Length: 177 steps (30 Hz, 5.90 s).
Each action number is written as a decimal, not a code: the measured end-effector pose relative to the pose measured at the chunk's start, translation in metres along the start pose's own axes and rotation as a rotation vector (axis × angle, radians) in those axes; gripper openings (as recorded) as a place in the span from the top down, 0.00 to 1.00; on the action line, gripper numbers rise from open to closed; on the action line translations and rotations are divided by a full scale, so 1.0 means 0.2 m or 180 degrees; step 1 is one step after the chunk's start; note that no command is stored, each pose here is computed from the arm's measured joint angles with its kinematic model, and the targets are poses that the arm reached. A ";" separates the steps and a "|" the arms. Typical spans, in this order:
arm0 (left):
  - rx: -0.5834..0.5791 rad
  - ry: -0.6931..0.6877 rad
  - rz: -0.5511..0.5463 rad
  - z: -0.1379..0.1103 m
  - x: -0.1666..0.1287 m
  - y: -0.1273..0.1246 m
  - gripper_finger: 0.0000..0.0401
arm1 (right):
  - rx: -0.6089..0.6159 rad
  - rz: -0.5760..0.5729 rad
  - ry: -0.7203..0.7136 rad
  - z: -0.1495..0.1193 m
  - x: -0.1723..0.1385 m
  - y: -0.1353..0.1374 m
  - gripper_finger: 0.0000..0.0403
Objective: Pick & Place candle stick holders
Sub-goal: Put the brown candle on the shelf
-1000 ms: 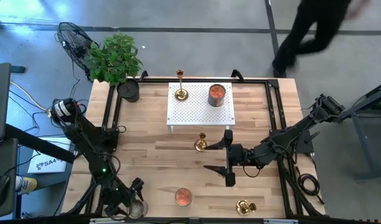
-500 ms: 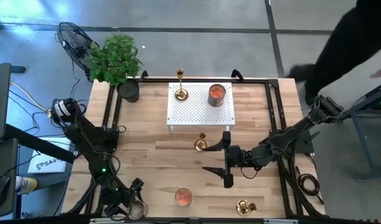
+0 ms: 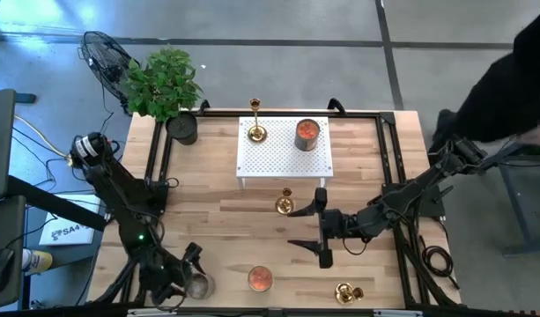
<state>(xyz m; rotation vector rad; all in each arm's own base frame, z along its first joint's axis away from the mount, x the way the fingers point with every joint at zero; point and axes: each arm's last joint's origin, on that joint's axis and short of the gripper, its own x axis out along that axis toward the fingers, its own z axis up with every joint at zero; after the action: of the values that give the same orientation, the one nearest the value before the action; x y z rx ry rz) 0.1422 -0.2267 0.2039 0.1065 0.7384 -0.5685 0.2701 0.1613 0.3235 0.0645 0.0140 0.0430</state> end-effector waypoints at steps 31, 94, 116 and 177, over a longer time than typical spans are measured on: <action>0.0288 -0.0420 0.1315 0.82 -0.49 0.37 0.20 | -0.0679 0.0044 0.0246 -0.05 -0.04 0.06 0.27; 0.0416 -0.0627 0.1301 0.90 -0.47 0.60 0.20 | -0.0639 -0.0494 0.0343 -0.05 0.04 -0.11 0.27; 0.0492 -0.0895 0.1195 0.95 -0.48 0.73 0.20 | -0.0508 0.0141 0.0485 -0.12 0.13 -0.13 0.27; 0.0588 -0.0915 0.0911 0.97 -0.37 0.84 0.20 | -0.0395 0.0012 0.0419 -0.11 0.11 -0.11 0.25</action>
<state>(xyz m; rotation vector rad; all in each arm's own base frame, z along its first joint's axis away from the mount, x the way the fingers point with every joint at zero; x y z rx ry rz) 0.3037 -0.1068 0.3794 0.2907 0.3806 -0.3664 0.2937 0.1416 0.3005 -0.0625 0.1427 0.0516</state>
